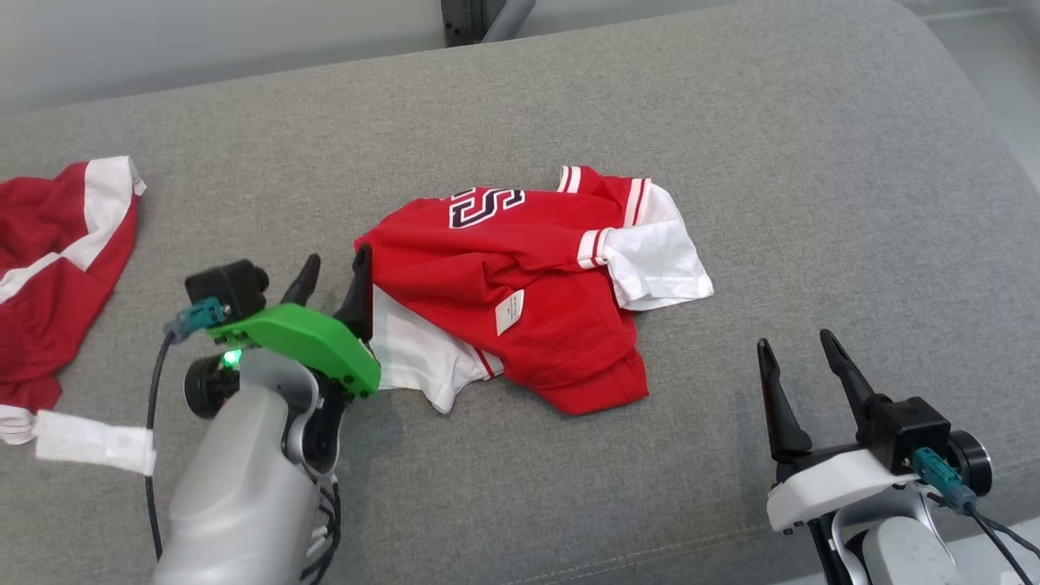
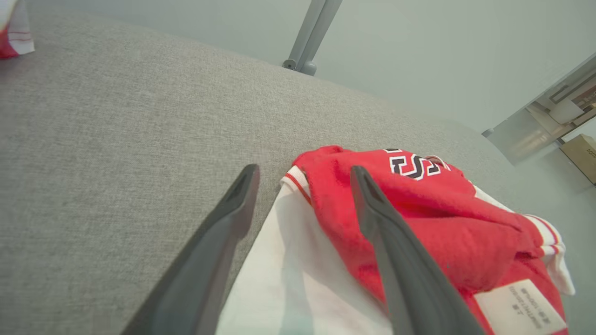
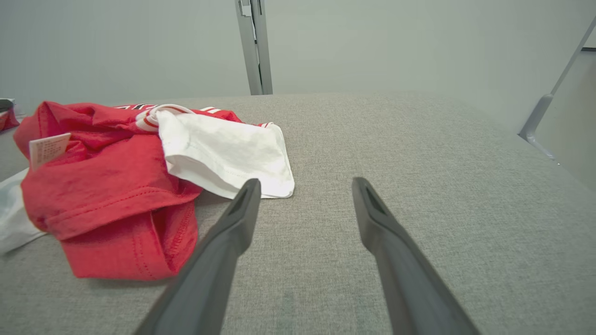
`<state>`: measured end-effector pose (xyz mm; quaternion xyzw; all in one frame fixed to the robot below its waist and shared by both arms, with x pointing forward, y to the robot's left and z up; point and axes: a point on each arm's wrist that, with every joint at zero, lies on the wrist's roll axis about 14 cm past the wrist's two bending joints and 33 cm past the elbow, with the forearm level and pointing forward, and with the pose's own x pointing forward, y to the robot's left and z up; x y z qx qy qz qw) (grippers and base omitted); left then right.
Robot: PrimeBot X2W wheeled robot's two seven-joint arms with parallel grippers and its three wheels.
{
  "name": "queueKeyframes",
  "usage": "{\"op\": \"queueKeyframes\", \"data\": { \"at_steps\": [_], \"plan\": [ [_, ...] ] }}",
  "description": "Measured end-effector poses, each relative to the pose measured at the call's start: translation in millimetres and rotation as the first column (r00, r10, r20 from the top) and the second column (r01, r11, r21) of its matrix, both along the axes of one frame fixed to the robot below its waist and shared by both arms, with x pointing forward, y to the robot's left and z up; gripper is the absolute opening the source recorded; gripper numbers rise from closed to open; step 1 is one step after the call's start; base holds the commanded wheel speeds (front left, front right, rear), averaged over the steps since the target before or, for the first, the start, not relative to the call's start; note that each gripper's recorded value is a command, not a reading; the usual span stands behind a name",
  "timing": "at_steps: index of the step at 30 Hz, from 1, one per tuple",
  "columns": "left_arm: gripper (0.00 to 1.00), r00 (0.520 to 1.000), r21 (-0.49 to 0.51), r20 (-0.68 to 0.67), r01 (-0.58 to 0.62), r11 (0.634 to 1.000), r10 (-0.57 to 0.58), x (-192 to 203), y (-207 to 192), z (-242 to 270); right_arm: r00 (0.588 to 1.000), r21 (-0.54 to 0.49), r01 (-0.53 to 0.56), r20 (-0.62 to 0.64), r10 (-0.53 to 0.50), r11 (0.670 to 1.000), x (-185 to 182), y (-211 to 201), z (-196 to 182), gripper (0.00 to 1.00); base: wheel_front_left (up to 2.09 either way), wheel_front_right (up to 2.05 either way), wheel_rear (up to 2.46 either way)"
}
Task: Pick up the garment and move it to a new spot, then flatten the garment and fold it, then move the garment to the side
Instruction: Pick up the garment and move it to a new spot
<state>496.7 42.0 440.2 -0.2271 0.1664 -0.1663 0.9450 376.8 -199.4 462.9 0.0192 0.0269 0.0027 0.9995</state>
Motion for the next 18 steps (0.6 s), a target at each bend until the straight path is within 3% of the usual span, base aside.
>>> {"op": "queueKeyframes", "data": {
  "at_steps": [5,12,18],
  "plan": [
    [1.0,1.0,-0.031,-0.03,0.002,1.0,-0.003,-41,0,-15,1.0,0.002,0.002,-0.001,-0.002,1.0,-10,0,0,1.0,0.0,0.0,0.0],
    [1.0,0.995,-0.052,0.081,-0.061,0.997,0.065,-88,8,2,1.0,-0.002,0.006,0.027,-0.006,1.0,-23,-1,10,1.0,0.0,0.0,0.0],
    [1.0,0.981,0.025,0.145,-0.132,0.991,0.128,-119,34,9,0.998,-0.02,0.004,0.056,-0.003,1.0,-30,-1,19,1.0,0.0,0.0,0.0]
  ]
}}
